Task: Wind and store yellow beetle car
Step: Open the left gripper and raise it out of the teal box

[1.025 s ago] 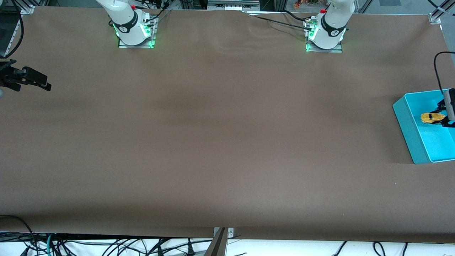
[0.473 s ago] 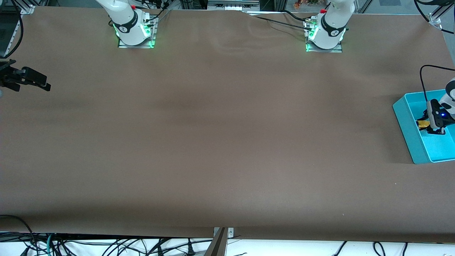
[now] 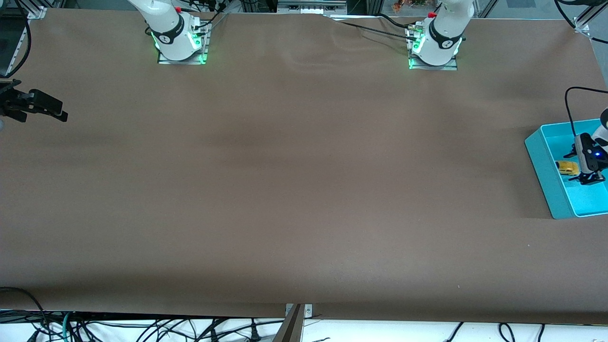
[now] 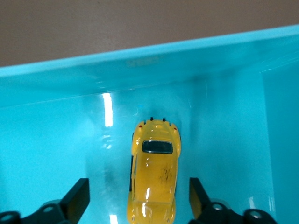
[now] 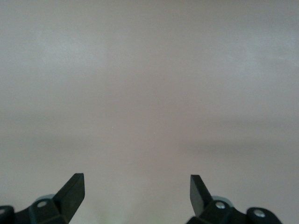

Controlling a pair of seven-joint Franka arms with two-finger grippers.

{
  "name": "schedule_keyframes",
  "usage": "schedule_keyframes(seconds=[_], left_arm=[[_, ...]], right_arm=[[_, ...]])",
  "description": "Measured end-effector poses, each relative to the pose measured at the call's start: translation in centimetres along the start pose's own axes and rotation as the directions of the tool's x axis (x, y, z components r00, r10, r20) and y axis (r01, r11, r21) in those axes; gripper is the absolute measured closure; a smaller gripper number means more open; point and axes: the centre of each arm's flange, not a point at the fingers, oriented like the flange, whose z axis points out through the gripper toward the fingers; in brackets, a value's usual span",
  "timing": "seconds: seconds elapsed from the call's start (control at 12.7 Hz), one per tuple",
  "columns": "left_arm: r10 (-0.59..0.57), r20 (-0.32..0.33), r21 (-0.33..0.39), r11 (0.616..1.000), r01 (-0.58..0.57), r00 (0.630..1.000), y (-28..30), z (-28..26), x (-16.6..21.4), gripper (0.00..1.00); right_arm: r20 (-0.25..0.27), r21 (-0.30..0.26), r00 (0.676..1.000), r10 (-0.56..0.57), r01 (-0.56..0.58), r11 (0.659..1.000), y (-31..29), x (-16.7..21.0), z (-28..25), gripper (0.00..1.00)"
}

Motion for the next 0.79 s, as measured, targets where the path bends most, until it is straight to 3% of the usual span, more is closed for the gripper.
schedule_keyframes(seconds=[0.32, 0.63, 0.79], left_arm=[[-0.078, -0.021, -0.004, 0.997, 0.078, 0.997, -0.9, -4.2, 1.8, 0.0], [-0.224, -0.043, -0.02, 0.974, 0.224, 0.974, -3.4, -10.3, 7.5, 0.0], [-0.297, -0.041, 0.016, 0.954, 0.298, 0.954, -4.7, -13.9, 10.3, 0.0]], right_arm=[[0.0, 0.0, 1.0, 0.0, 0.0, 1.0, 0.0, 0.0, 0.0, 0.0], [0.0, 0.0, 1.0, 0.001, -0.001, 1.0, 0.0, 0.0, 0.0, 0.0], [0.0, 0.0, 1.0, 0.001, -0.001, 1.0, 0.1, 0.0, 0.0, 0.0]])
